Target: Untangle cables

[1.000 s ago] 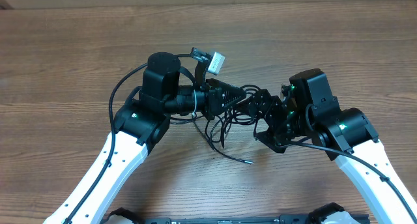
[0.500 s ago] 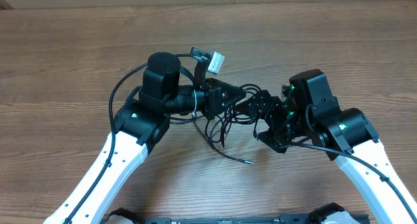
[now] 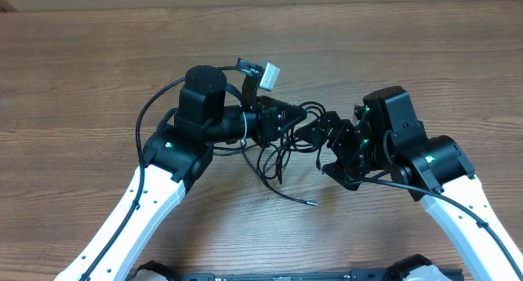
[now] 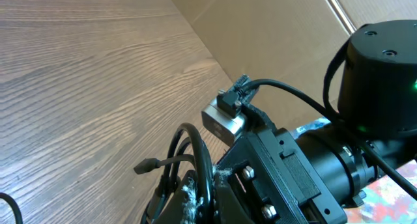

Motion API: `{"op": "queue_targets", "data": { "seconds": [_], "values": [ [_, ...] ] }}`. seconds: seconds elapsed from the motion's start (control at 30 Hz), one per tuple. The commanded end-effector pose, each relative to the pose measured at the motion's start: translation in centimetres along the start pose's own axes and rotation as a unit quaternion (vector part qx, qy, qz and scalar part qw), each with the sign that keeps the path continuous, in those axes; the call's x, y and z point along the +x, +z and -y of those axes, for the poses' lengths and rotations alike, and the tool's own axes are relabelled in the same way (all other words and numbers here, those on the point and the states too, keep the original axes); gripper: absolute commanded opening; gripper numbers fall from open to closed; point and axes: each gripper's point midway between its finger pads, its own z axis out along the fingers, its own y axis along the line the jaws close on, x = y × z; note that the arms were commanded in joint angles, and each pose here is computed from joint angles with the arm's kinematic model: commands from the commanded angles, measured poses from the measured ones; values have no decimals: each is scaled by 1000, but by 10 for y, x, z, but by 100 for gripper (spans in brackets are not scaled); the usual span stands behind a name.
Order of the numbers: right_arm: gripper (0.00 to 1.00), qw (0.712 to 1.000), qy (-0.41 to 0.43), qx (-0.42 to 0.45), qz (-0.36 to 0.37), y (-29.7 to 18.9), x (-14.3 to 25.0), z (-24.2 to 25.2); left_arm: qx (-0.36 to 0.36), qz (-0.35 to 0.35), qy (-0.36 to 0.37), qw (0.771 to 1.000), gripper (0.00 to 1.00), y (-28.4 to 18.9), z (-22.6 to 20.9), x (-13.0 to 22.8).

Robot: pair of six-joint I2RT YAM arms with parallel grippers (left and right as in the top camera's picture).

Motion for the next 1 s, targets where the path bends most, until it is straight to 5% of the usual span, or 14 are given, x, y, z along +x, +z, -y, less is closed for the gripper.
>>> {"op": "queue_targets", "data": {
  "seconds": [0.0,0.43,0.63,0.77,0.97],
  "values": [
    [100,1000,6,-6,9,0,-3,-3,2,16,27,1000,4,-5,11,-10],
    [94,995,64,36,68,2,-23,14,52,33,70,996,4,-7,33,-22],
    [57,993,69,92,39,9,-7,36,53,58,92,993,4,-8,37,-34],
    [22,991,55,120,24,9,0,49,29,82,91,992,4,-15,25,-46],
    [12,988,63,140,20,7,4,58,17,96,70,993,4,-31,9,-58]
  ]
}}
